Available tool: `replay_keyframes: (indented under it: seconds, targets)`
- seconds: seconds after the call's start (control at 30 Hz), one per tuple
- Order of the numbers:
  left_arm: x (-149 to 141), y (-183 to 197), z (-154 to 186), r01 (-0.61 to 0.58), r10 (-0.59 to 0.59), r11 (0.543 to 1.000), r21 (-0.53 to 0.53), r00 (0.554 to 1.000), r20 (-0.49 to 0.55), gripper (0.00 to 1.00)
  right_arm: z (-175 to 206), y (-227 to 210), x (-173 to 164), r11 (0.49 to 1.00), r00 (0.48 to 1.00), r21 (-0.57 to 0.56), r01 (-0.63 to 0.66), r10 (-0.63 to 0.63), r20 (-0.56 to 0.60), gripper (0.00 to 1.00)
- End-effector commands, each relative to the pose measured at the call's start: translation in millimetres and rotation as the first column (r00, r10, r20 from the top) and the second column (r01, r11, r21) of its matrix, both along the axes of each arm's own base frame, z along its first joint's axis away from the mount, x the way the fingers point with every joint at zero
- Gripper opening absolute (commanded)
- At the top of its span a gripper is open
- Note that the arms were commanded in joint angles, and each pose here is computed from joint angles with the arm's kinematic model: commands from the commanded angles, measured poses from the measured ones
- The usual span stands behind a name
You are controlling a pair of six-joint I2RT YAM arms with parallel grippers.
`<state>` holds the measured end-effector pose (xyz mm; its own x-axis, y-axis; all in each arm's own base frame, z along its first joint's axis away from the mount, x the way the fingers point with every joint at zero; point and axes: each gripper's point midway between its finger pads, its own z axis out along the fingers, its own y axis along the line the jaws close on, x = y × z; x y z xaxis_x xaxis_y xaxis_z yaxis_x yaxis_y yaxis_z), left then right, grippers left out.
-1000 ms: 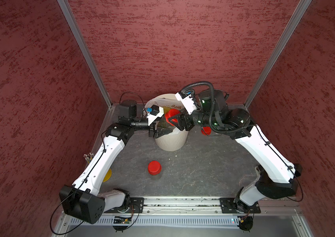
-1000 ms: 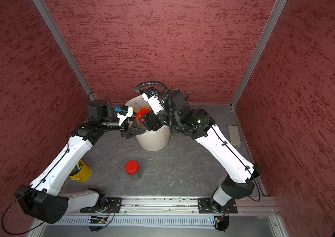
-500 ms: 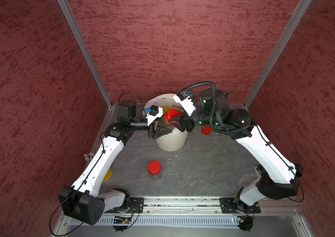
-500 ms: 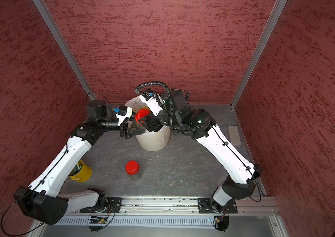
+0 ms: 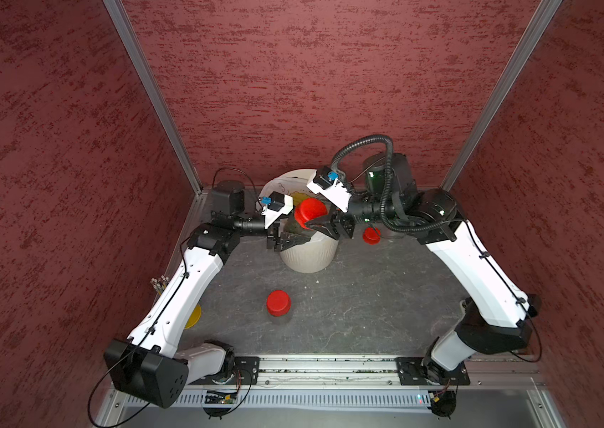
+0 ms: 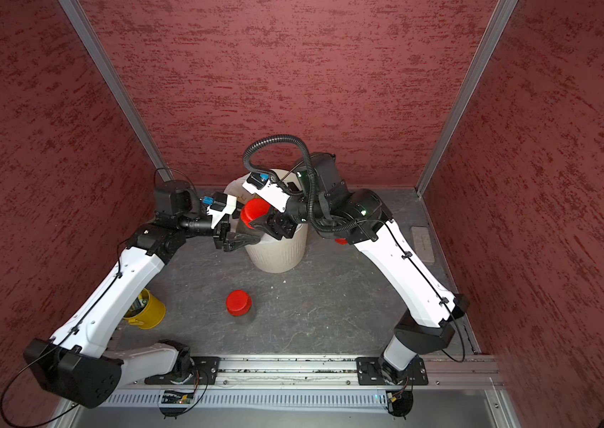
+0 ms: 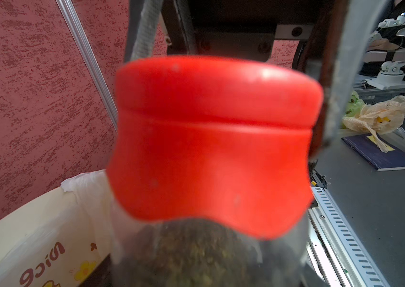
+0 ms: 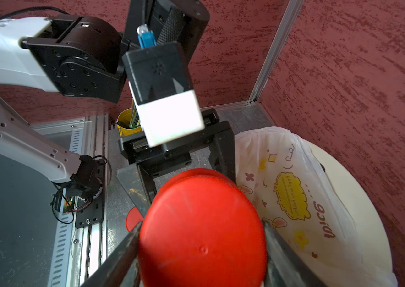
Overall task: Empty moldy tea leaves from jars
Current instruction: Unscrew the lid from the jar.
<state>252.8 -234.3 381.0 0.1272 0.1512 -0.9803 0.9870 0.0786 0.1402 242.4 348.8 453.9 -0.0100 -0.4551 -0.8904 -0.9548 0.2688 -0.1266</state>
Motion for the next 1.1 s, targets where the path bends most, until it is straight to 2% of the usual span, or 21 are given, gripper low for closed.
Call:
replay_keyframes:
  seconds: [0.0,0.3,0.37,0.43,0.6,0.73,0.9,1.07]
  targets:
    - [-2.6,1.6,2.5,-0.002,0.002,1.000,-0.004,1.000,-0.017,0.66,1.4,1.9,-19.0,0.988,0.988,-0.033,-0.148,0.149,0.039,0.52]
    - [-2.7,1.5,3.1,0.001,-0.001,1.000,-0.006,1.000,-0.016,0.66,-2.3,2.5,-18.6,0.983,0.984,-0.059,-0.172,0.174,0.042,0.63]
    - [-2.8,1.5,4.0,0.000,0.000,1.000,-0.005,1.000,-0.016,0.65,2.9,4.3,-16.1,0.987,0.987,-0.036,-0.155,0.157,0.041,0.71]
    - [-2.2,2.0,4.1,-0.003,0.003,1.000,-0.005,1.000,-0.015,0.66,8.4,5.2,-11.3,0.993,0.992,-0.011,-0.118,0.118,0.034,0.85]
    - [-0.7,1.8,2.5,-0.008,0.008,1.000,-0.001,1.000,-0.020,0.65,18.6,6.1,5.5,0.998,1.000,0.067,0.017,-0.015,-0.021,0.99]
    - [-0.3,2.7,2.2,-0.017,0.017,1.000,0.003,1.000,-0.013,0.65,17.5,4.8,15.0,0.987,0.986,0.103,0.126,-0.113,-0.121,0.99]
    - [0.6,3.0,1.7,-0.017,0.017,1.000,0.003,1.000,-0.016,0.65,13.5,-1.2,22.1,0.958,0.945,0.112,0.263,-0.232,-0.230,0.99]
    - [1.3,3.2,0.7,-0.019,0.019,1.000,0.003,1.000,-0.016,0.65,13.4,-4.2,15.7,0.946,0.926,0.115,0.304,-0.265,-0.270,0.95]
